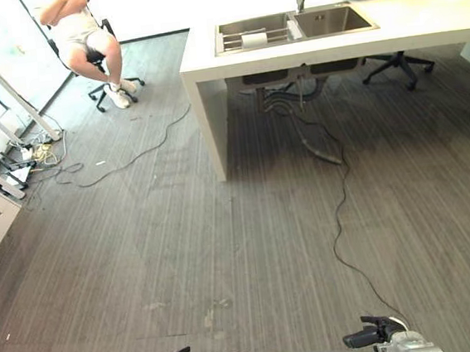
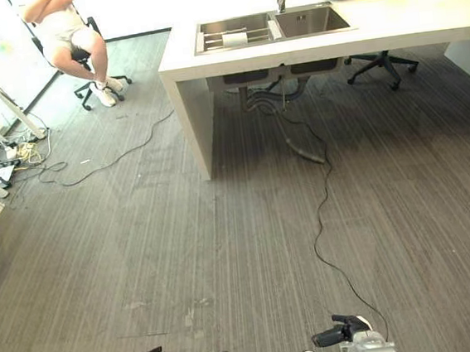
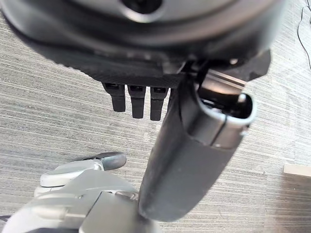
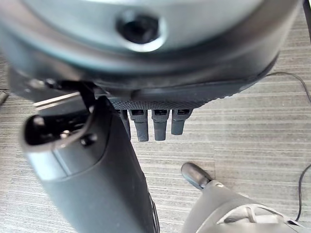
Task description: Place the dishes in the dishwasher.
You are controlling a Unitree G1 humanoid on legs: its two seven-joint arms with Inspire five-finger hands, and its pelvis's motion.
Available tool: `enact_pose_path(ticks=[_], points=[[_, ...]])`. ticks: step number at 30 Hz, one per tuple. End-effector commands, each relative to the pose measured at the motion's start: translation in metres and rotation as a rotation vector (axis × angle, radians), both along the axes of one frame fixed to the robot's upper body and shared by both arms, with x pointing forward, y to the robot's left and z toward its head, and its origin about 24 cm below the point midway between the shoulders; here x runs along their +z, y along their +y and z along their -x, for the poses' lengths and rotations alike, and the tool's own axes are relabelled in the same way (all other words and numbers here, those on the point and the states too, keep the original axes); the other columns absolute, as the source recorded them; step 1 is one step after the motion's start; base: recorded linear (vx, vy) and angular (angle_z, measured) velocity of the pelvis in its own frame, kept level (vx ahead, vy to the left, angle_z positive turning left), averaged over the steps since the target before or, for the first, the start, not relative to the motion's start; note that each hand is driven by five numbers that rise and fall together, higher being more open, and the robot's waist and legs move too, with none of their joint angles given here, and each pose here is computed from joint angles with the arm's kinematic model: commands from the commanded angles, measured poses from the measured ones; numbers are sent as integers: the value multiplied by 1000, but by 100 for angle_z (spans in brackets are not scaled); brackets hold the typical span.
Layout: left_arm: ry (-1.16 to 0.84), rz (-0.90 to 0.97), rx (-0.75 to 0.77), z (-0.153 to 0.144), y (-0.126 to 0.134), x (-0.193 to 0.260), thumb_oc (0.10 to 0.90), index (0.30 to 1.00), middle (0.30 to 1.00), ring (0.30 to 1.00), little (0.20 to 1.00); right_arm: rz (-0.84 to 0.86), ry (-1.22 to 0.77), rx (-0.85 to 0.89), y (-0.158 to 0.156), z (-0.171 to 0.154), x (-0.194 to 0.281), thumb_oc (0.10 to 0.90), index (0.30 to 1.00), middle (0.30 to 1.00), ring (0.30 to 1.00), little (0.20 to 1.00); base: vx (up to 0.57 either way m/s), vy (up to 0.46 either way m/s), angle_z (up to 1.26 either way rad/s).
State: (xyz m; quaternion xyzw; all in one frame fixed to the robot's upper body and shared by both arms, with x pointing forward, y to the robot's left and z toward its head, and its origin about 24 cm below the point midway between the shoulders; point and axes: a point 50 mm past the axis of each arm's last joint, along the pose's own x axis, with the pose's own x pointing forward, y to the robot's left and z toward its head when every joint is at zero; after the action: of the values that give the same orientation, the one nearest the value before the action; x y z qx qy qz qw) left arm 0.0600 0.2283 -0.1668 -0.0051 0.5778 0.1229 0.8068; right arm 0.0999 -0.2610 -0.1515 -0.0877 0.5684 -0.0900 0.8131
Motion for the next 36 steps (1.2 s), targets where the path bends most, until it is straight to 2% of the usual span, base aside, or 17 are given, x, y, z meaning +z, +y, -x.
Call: enact_pose_path(ticks=[1, 4, 10, 15, 19, 24, 30, 36], points=[[-54, -3, 3, -18, 1, 3, 800, 900, 900, 900, 900, 13, -46, 28, 2, -21, 4, 800, 900, 900, 900, 900, 17, -21, 9], [-75, -2, 72, -23, 2, 4, 800, 900, 900, 900, 900, -9, -63, 27, 9, -25, 4, 800, 900, 900, 900, 900, 34, -62, 5], [-93, -3, 86, -31, 0, 5, 800, 900, 900, 900, 900, -14, -86, 38, 13, -35, 6, 800, 900, 900, 900, 900, 9, -32, 3], [-167, 41, 222, -42, -5, 8, 800, 900, 900, 900, 900, -49, -142, -4, 19, -46, 9, 800, 900, 900, 900, 900, 44, -18, 5], [-203, 28, 153, -52, -5, 12, 800, 900, 900, 900, 900, -51, -179, 18, 21, -56, 13, 800, 900, 900, 900, 900, 18, 11, 5], [-196, 7, 137, -53, -3, 13, 800, 900, 900, 900, 900, -56, -179, 22, 22, -56, 13, 800, 900, 900, 900, 900, -7, 7, 1], [-350, -38, 60, -86, 3, 32, 800, 900, 900, 900, 900, -42, -224, 33, 19, -66, 20, 800, 900, 900, 900, 900, -36, 11, 1], [-337, -87, -23, -90, 8, 34, 800, 900, 900, 900, 900, -28, -245, 71, 18, -76, 25, 800, 900, 900, 900, 900, -6, 25, 1]])
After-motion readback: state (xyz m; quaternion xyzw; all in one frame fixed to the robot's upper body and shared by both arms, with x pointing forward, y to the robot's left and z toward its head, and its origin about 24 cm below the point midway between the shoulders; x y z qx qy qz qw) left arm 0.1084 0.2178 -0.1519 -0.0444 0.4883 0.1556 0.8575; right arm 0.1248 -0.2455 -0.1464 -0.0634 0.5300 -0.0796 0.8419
